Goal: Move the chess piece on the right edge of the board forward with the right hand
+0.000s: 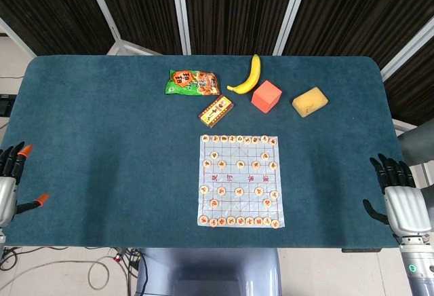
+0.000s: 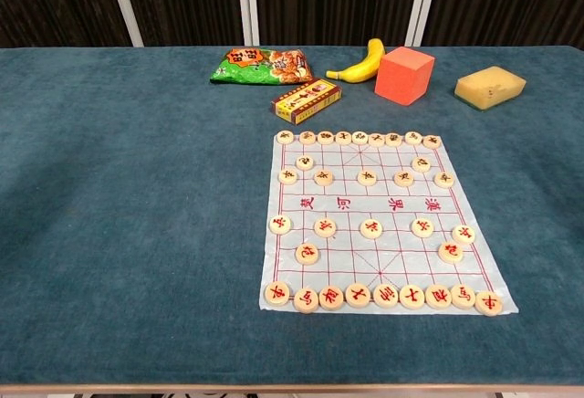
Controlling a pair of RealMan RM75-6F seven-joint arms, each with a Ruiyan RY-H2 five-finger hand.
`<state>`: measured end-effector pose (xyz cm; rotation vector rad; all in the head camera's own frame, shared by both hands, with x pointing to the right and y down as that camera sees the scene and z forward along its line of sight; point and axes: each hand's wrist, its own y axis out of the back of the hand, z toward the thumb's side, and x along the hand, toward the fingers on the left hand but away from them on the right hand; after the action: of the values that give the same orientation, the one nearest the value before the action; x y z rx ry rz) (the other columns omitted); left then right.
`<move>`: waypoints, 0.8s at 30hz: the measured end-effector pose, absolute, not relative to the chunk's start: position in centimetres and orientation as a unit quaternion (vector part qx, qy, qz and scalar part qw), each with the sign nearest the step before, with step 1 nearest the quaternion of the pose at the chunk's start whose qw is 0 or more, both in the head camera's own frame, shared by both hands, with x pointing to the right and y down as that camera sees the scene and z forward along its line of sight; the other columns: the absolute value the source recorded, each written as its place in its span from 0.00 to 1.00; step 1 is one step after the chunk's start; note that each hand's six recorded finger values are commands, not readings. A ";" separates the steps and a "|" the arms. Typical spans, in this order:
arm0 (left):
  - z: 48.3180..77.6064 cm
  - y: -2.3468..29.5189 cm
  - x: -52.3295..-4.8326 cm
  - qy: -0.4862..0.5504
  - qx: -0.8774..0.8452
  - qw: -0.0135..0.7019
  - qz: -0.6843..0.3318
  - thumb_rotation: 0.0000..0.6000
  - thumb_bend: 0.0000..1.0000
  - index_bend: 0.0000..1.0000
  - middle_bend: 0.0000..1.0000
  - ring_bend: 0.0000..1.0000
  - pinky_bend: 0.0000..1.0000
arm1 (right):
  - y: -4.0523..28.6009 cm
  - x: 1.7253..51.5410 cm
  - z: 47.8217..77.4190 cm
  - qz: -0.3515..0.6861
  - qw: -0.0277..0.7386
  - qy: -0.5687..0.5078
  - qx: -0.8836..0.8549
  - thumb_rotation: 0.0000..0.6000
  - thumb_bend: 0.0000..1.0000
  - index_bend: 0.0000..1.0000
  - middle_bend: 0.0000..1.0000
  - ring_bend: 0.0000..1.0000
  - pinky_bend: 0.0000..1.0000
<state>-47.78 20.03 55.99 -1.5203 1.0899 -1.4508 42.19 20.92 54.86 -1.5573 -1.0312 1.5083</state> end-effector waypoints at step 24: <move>56.0 19.7 -47.4 0.434 -0.600 0.381 -0.554 1.00 0.00 0.00 0.00 0.00 0.00 | 14.9 32.0 56.8 0.547 0.315 -0.338 -0.698 1.00 0.34 0.30 0.98 1.00 0.88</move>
<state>-47.40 19.72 56.00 -1.5318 1.1071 -1.4140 32.00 14.93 56.75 -1.8382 -0.8896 1.4417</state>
